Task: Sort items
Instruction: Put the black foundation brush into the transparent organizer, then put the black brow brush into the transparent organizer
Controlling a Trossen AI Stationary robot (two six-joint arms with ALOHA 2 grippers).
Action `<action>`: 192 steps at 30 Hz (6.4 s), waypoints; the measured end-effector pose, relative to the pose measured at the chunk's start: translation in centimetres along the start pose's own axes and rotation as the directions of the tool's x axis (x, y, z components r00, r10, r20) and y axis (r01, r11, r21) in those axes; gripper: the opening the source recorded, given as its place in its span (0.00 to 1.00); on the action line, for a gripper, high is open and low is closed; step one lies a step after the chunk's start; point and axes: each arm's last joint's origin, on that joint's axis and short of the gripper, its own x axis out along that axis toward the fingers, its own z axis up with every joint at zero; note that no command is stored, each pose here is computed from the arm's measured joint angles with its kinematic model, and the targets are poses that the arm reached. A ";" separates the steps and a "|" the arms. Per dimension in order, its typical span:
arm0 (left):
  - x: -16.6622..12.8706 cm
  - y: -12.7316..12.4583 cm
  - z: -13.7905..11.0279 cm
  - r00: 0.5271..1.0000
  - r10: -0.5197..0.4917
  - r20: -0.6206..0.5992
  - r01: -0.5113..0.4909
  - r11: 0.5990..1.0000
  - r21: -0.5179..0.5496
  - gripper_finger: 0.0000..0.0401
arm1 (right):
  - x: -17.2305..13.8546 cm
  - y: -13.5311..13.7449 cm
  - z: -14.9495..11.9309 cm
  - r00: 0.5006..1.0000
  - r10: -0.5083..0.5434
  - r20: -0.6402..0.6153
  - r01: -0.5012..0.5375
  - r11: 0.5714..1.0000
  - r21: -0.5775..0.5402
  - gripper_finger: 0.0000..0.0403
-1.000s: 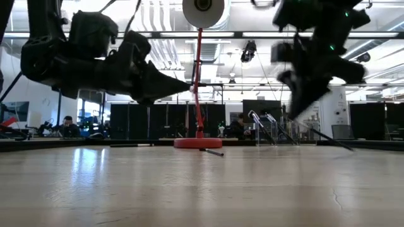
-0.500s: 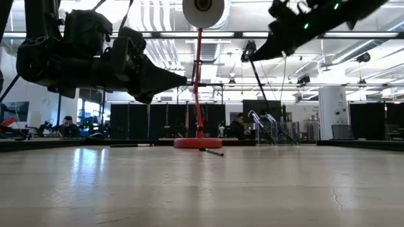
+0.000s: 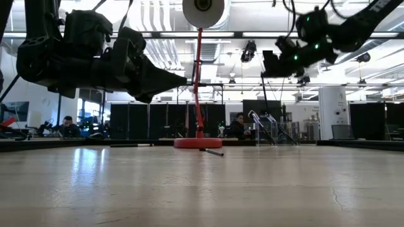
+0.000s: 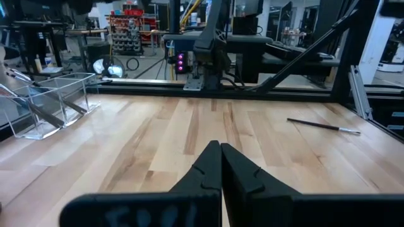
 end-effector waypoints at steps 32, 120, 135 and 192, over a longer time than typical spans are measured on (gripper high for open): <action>0.0 0.0 0.0 1.000 0.000 -0.005 0.000 1.000 0.004 0.00 | 4.2 -1.0 -3.3 0.960 0.022 -0.278 0.011 0.993 0.116 0.03; 0.0 0.5 -0.5 0.993 0.109 -0.050 -0.110 0.993 -0.031 0.00 | 3.8 0.5 -1.6 0.905 0.148 -0.400 -0.154 0.988 0.018 0.02; -1.2 8.5 -1.3 0.864 0.441 -0.244 -0.477 0.872 -0.114 0.00 | -6.2 3.3 -3.9 0.956 0.295 0.001 -0.295 0.956 -0.004 0.02; 8.6 8.2 -4.6 0.764 0.378 -0.524 -0.356 0.923 0.147 0.00 | -8.0 4.0 -4.4 0.936 0.353 -0.008 -0.352 0.935 0.034 0.02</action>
